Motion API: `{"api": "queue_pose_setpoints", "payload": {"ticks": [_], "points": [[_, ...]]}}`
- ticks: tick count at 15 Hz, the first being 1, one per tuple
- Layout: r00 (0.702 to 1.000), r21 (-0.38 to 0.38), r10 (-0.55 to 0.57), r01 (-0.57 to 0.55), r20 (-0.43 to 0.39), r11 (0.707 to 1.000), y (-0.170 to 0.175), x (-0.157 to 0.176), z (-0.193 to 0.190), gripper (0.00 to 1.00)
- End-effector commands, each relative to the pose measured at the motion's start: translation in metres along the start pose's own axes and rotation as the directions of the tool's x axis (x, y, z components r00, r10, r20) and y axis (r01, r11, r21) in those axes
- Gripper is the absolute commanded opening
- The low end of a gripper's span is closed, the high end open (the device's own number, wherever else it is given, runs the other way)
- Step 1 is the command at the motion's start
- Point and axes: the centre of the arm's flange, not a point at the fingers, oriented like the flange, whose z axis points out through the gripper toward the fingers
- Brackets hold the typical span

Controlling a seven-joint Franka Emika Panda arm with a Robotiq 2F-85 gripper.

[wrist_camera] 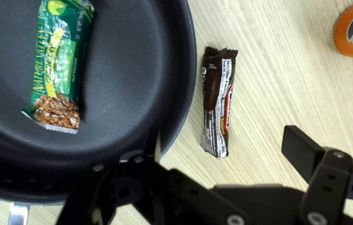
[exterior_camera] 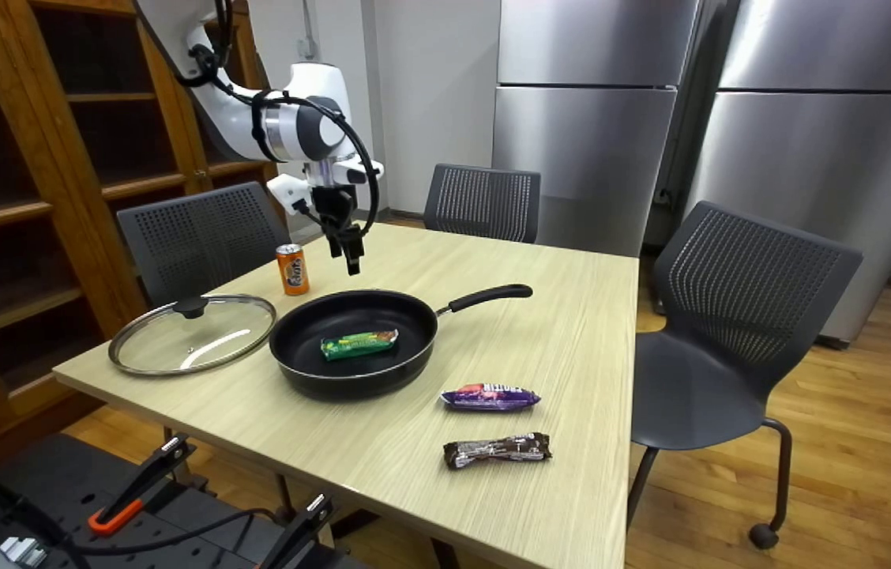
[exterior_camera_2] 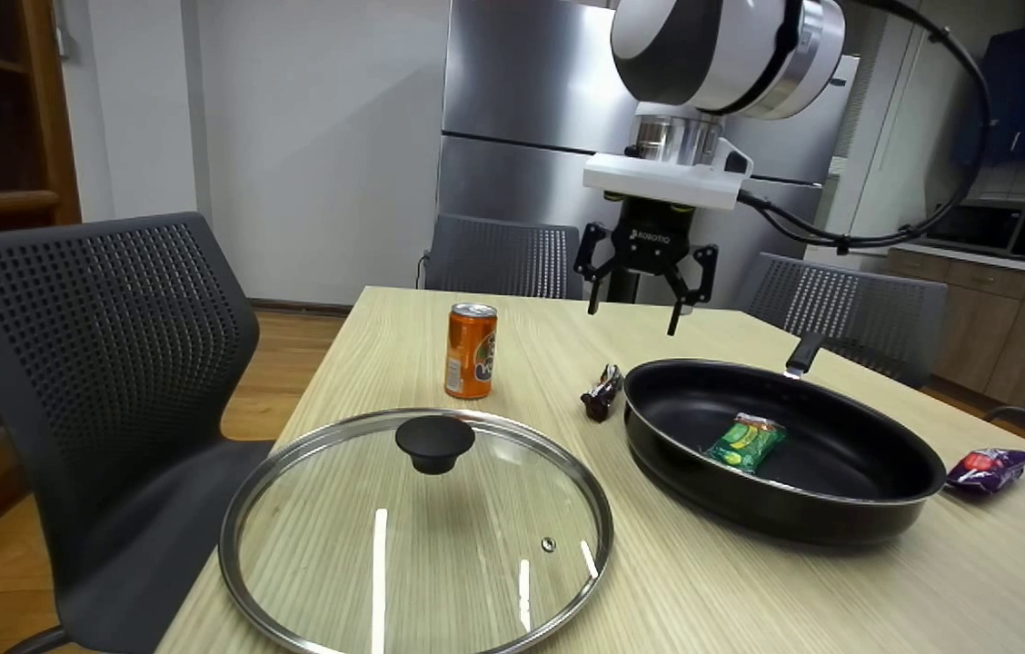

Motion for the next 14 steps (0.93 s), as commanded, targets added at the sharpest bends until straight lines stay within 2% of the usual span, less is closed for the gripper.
{"api": "queue_pose_setpoints", "payload": {"ticks": [1, 14], "points": [[0.999, -0.033, -0.026, 0.027, 0.027, 0.999, -0.027, 0.009, 0.004, 1.00], [0.995, -0.117, 0.005, 0.007, 0.101, 0.993, -0.040, 0.051, 0.047, 1.00]]}}
